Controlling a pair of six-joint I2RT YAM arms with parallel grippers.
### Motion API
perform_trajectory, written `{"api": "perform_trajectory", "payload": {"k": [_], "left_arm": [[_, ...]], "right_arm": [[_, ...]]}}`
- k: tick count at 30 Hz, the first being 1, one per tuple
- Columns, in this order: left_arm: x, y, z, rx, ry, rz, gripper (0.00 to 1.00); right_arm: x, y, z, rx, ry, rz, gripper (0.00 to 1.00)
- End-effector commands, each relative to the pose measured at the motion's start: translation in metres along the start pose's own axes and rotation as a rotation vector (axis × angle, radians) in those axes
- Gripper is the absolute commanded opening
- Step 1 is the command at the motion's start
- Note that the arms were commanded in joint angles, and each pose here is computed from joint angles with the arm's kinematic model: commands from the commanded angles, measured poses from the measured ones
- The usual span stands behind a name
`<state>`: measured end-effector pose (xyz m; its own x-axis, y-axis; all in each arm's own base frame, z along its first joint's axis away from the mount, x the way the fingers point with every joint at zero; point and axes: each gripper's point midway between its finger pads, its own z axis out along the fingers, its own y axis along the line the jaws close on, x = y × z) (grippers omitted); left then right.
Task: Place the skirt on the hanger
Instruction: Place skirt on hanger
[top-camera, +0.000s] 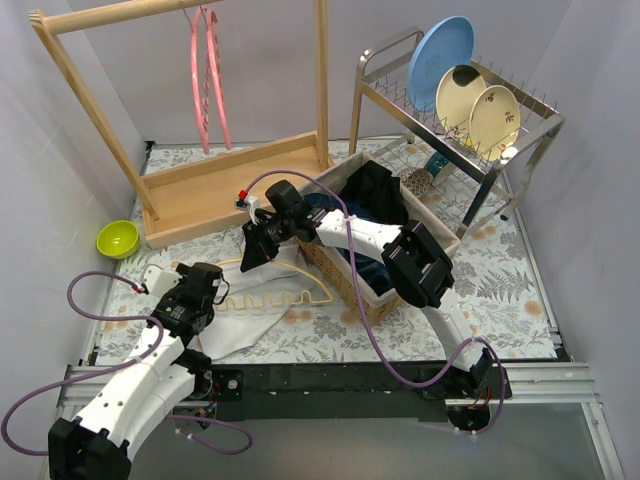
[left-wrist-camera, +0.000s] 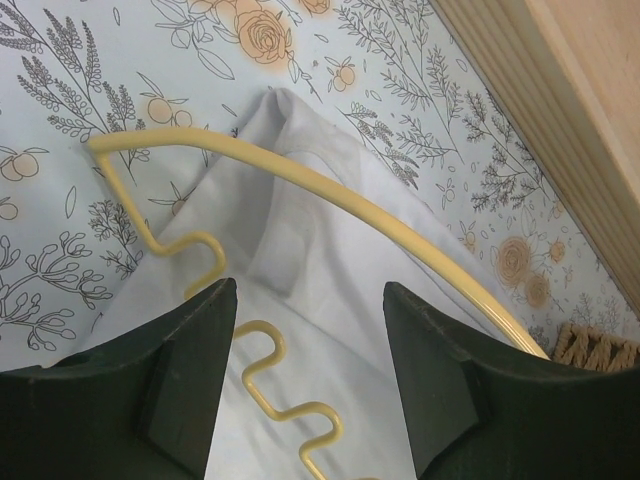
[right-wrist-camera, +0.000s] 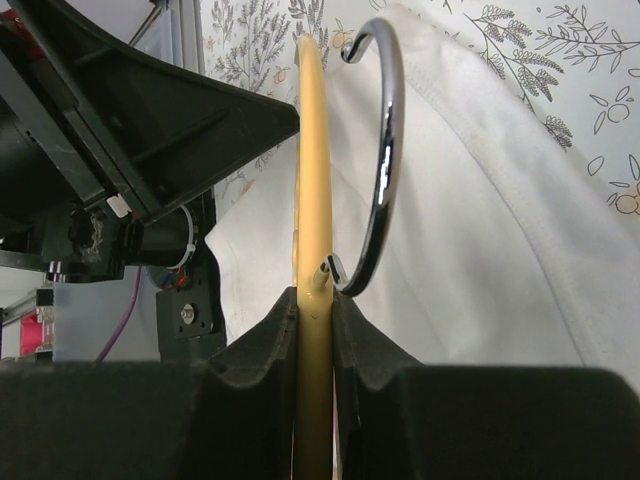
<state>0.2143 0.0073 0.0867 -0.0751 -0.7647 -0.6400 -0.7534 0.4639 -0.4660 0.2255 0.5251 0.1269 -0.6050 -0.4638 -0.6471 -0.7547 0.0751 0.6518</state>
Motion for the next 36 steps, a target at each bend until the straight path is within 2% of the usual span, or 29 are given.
{"api": "perform_trajectory", "payload": {"k": [1, 8, 15, 16, 20, 24, 27, 36], "left_arm": [[0.001, -0.003, 0.006, 0.006, -0.011, -0.103, 0.59], [0.008, 0.001, 0.019, -0.007, 0.009, -0.110, 0.49], [0.002, -0.001, 0.028, -0.009, 0.005, -0.132, 0.34], [0.002, -0.001, 0.029, -0.009, 0.006, -0.130, 0.27], [-0.003, -0.006, 0.024, 0.011, 0.006, -0.135, 0.13], [-0.017, -0.018, 0.010, 0.056, -0.002, -0.162, 0.03], [-0.030, -0.030, -0.005, 0.105, -0.006, -0.188, 0.00], [-0.054, -0.051, -0.041, 0.211, 0.013, -0.245, 0.00]], "right_arm": [[-0.026, 0.013, -0.003, -0.054, -0.055, -0.072, 0.01], [-0.027, 0.014, -0.004, -0.056, -0.058, -0.073, 0.01], [-0.027, 0.013, -0.005, -0.056, -0.059, -0.069, 0.01], [-0.028, 0.012, -0.006, -0.055, -0.062, -0.068, 0.01], [-0.030, 0.011, -0.008, -0.052, -0.066, -0.067, 0.01], [-0.032, 0.008, -0.010, -0.043, -0.072, -0.069, 0.01], [-0.037, 0.004, -0.013, -0.035, -0.078, -0.083, 0.01], [-0.050, 0.000, -0.025, -0.024, -0.099, -0.132, 0.01]]}}
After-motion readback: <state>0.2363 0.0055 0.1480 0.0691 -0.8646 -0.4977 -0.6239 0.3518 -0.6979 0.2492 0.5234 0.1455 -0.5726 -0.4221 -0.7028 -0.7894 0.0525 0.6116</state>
